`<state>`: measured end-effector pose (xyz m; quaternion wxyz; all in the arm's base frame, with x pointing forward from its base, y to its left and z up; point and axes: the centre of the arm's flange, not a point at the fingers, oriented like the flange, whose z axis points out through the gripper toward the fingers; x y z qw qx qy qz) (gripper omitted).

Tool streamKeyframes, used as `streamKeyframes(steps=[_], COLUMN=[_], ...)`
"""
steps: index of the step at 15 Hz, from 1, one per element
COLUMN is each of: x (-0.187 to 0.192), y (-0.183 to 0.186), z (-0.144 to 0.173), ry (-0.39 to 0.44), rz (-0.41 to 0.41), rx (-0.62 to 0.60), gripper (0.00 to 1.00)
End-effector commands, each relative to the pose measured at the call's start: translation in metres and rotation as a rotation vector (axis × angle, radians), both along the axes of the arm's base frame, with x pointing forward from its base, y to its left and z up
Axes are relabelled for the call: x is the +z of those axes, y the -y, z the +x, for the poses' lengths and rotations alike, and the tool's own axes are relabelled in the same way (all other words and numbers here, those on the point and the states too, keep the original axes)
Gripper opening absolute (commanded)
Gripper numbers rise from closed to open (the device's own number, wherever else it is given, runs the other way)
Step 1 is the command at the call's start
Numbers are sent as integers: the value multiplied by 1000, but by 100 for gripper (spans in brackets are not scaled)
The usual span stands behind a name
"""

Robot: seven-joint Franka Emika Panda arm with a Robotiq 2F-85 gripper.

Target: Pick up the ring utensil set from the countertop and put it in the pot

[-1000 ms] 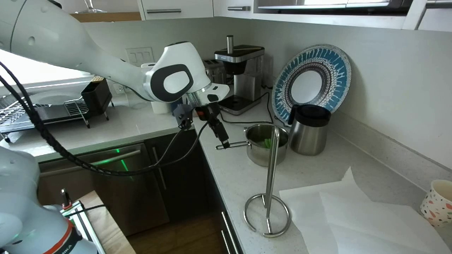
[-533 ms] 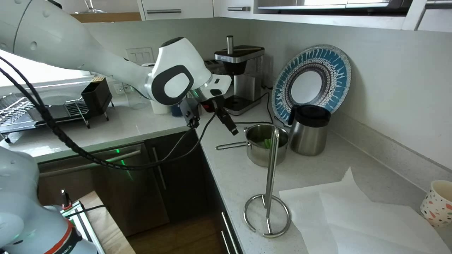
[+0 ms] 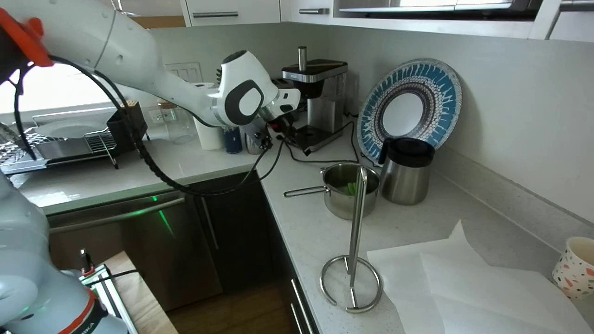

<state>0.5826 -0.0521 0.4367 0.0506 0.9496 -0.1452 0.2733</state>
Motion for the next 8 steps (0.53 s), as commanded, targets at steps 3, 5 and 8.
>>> streamKeyframes(steps=[3,5,8], x=[-8,-7,-20], y=[-1,0,-8], z=[12,13,50], ry=[-7,-4,110], rz=[-4,-5,-13], rx=[6,5,-190], gripper=[100,100,100])
